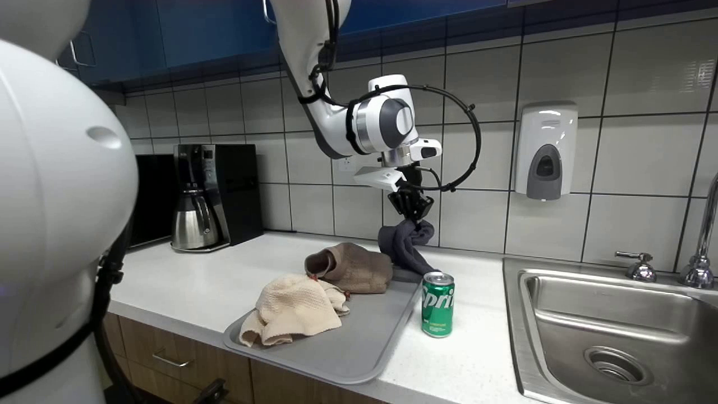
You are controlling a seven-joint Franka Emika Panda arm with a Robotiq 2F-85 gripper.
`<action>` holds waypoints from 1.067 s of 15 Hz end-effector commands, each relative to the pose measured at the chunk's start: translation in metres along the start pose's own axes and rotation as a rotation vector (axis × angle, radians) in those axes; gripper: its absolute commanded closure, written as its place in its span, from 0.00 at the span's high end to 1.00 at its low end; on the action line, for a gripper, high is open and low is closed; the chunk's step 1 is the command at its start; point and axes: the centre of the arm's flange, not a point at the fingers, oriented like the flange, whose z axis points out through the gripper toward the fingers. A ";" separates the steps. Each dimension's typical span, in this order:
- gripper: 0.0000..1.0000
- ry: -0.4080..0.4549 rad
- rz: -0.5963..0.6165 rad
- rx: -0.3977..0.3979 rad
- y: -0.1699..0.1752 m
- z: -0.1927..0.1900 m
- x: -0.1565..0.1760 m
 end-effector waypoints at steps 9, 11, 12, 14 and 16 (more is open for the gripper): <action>0.02 0.025 -0.164 0.036 -0.008 -0.070 -0.058; 0.02 0.021 -0.168 0.043 -0.006 -0.073 -0.066; 0.02 0.018 -0.170 0.044 -0.005 -0.074 -0.069; 0.02 0.012 -0.174 0.045 -0.001 -0.075 -0.076; 0.02 0.007 -0.174 0.045 0.004 -0.077 -0.083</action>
